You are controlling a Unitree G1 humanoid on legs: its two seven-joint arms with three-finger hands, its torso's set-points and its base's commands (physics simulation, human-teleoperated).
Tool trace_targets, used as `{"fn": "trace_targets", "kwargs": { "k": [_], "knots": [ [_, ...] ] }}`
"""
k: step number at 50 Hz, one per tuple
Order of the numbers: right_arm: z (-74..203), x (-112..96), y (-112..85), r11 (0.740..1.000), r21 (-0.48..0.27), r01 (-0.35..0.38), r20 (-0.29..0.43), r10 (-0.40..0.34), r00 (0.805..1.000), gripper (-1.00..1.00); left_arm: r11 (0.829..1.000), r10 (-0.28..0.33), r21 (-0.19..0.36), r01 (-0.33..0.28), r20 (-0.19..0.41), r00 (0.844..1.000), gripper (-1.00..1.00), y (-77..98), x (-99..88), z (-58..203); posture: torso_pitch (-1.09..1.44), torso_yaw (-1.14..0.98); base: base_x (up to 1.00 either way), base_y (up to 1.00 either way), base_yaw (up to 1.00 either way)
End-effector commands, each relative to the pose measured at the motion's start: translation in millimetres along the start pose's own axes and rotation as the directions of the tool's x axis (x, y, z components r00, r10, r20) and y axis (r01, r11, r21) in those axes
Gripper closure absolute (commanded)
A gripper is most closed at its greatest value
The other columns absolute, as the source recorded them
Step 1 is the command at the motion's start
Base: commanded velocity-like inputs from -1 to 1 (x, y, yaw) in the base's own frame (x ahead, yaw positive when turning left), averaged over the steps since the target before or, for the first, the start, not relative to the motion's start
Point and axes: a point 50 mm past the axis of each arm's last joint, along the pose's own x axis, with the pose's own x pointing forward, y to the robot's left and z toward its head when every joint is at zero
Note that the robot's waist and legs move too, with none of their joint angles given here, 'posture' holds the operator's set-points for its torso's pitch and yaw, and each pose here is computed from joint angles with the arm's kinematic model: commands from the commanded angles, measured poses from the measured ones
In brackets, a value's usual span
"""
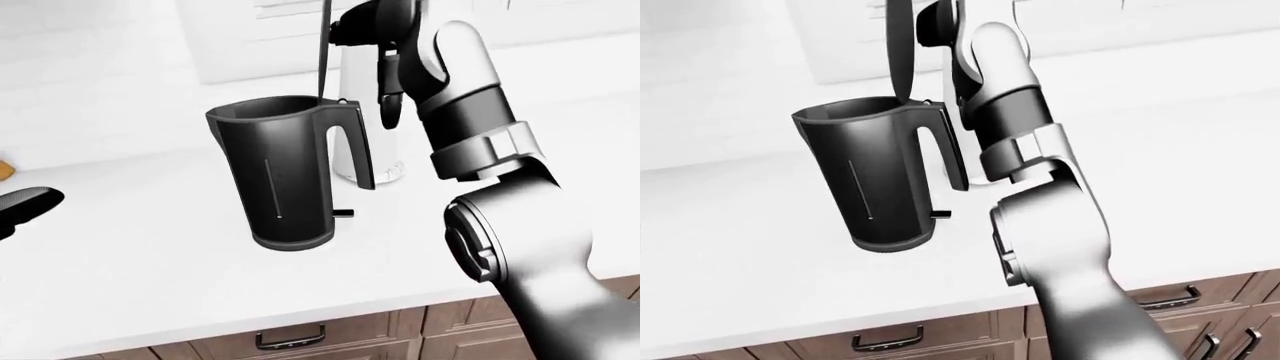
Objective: Close the lid of the electric kettle.
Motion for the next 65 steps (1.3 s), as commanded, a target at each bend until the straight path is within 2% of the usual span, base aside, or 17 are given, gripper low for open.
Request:
{"fn": "trace_targets", "kwargs": {
  "k": [1, 13, 22, 45, 52, 65],
  "knots": [
    [6, -14, -18.5, 0.996, -0.013, 0.086, 0.017, -0.085, 0.996, -0.96, 1.0, -0.014, 0.006, 0.014, 0.062, 0.998, -1.0, -2.6, 1.0, 11, -0.44, 0.0, 0.0, 0.0, 0.0],
    [31, -20, -20.2, 0.996, -0.046, 0.082, 0.079, -0.079, 0.994, -0.96, 1.0, -0.012, 0.003, 0.012, 0.063, 0.998, -1.0, -1.9, 0.8, 13, -0.44, 0.0, 0.0, 0.0, 0.0],
    [48, -23, -14.5, 0.994, -0.078, 0.07, 0.116, -0.061, 0.991, -0.96, 1.0, -0.012, 0.004, 0.011, 0.064, 0.998, -1.0, -1.5, 1.5, 11, -0.44, 0.0, 0.0, 0.0, 0.0],
    [93, -19, 0.6, 0.993, -0.103, 0.06, 0.206, -0.038, 0.978, -0.97, 1.0, -0.005, -0.001, 0.005, 0.069, 0.998, -1.0, 0.4, 1.6, 14, -0.44, 0.0, 0.0, 0.0, 0.0],
    [78, -24, -10.8, 0.993, -0.096, 0.071, 0.182, -0.052, 0.982, -0.96, 1.0, -0.005, -0.001, 0.005, 0.068, 0.998, -1.0, 0.0, 1.3, 14, -0.44, 0.0, 0.0, 0.0, 0.0],
    [70, -23, -13.2, 0.994, -0.088, 0.071, 0.163, -0.056, 0.985, -0.97, 1.0, -0.007, -0.001, 0.007, 0.071, 0.997, -1.0, -0.3, 1.0, 15, -0.44, 0.0, 0.0, 0.0, 0.0]
  ]
}}
